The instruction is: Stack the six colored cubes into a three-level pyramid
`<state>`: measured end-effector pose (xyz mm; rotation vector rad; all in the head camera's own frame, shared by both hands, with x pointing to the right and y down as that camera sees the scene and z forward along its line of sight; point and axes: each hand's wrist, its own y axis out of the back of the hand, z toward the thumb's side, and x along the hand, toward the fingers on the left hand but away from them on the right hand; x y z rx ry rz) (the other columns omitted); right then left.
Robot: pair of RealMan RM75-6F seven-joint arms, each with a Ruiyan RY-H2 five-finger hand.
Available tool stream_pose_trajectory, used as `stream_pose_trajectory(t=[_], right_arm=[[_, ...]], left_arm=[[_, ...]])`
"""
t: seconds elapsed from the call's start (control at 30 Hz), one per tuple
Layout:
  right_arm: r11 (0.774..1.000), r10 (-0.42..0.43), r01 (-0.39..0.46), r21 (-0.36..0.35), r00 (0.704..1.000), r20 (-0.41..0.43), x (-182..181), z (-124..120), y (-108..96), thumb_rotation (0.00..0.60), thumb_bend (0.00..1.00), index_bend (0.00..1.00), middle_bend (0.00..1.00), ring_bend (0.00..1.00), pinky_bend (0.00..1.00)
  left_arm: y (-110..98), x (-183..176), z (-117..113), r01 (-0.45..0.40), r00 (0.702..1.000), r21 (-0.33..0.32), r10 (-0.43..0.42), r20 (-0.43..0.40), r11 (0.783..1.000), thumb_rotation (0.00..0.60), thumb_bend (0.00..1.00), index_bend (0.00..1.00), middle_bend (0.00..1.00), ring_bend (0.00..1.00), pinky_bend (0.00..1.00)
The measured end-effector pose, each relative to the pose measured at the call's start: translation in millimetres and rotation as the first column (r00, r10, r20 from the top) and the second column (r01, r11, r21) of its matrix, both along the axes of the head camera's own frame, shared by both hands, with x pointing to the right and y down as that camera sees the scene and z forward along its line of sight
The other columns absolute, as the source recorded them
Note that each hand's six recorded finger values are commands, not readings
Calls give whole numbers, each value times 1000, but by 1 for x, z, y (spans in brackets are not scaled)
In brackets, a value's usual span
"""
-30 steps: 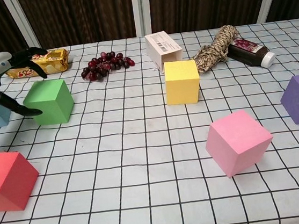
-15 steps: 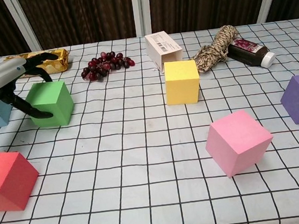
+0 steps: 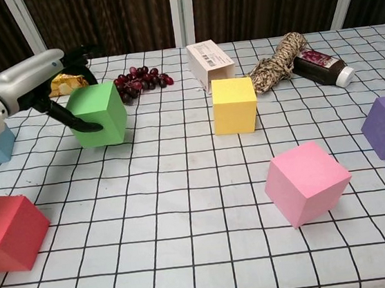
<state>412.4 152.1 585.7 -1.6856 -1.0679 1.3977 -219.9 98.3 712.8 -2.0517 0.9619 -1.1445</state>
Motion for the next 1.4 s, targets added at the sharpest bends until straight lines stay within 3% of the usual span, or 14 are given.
stream_pose_trajectory(t=[0.23, 0.93, 1.13, 1.4], right_arm=[[1000, 10, -10, 11, 1000, 5, 5, -1, 2, 600, 9, 0, 0, 0, 0], [1000, 17, -17, -12, 1000, 13, 10, 8, 5, 600, 10, 0, 0, 0, 0], [1000, 21, -20, -20, 1000, 7, 11, 11, 6, 600, 10, 0, 0, 0, 0], [1000, 16, -16, -25, 1000, 10, 9, 14, 7, 600, 10, 0, 0, 0, 0]], left_arm=[[0, 30, 12, -35, 999, -40, 35, 1, 999, 600, 93, 0, 443, 105, 15], [-3, 59, 31, -69, 997, -26, 70, 39, 997, 600, 81, 0, 415, 150, 9], [-3, 57, 33, -62, 997, -20, 63, 35, 998, 600, 43, 0, 263, 99, 3], [-5, 56, 30, -51, 999, -14, 51, 7, 999, 600, 0, 0, 142, 38, 0]])
